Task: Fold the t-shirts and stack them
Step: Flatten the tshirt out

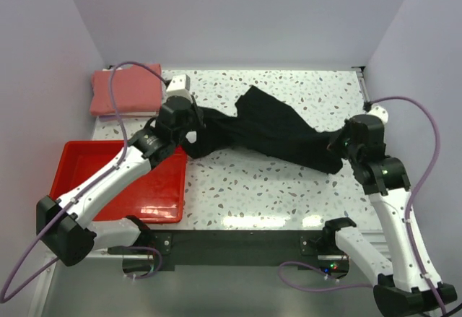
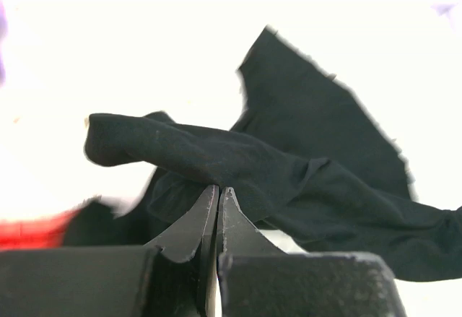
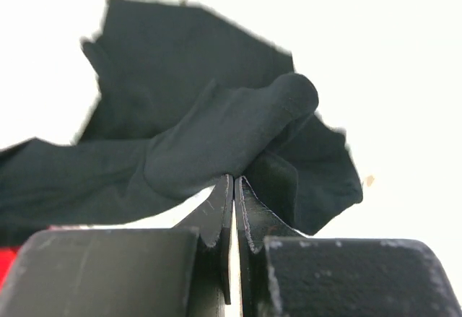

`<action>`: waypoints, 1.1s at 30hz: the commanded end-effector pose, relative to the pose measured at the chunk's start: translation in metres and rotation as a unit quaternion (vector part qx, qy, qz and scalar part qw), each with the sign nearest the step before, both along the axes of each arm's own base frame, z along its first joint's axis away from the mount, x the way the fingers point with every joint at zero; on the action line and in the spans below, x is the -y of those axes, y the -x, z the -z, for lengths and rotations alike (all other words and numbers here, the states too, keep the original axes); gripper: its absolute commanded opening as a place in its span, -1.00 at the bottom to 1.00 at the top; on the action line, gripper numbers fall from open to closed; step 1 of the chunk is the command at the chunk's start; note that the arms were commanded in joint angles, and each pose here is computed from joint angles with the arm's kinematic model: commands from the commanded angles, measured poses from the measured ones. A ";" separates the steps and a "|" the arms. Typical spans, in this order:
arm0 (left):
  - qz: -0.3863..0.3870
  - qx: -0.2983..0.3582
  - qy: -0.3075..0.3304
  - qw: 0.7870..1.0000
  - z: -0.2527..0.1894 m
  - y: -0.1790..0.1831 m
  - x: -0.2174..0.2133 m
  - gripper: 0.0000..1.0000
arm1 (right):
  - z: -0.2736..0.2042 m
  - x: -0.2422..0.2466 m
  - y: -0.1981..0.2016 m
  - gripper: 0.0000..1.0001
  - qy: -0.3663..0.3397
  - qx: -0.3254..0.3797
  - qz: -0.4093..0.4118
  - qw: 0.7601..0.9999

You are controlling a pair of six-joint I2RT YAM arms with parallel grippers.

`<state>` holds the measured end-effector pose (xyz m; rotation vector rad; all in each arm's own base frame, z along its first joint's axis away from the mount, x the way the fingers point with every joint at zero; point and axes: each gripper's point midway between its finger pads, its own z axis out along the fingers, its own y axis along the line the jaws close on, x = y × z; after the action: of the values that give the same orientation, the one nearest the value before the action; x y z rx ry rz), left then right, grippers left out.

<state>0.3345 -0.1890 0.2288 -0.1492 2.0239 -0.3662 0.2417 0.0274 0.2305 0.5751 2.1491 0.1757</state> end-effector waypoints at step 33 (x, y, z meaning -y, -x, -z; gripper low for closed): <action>0.100 0.343 0.167 0.919 -0.343 0.050 -0.002 -1.00 | -0.424 0.097 0.024 -1.00 0.239 0.445 0.171 0.846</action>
<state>0.2206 -0.1726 0.6161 0.1026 1.1389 -0.8923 0.1608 -0.0528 0.6715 0.3912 1.0189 -0.0297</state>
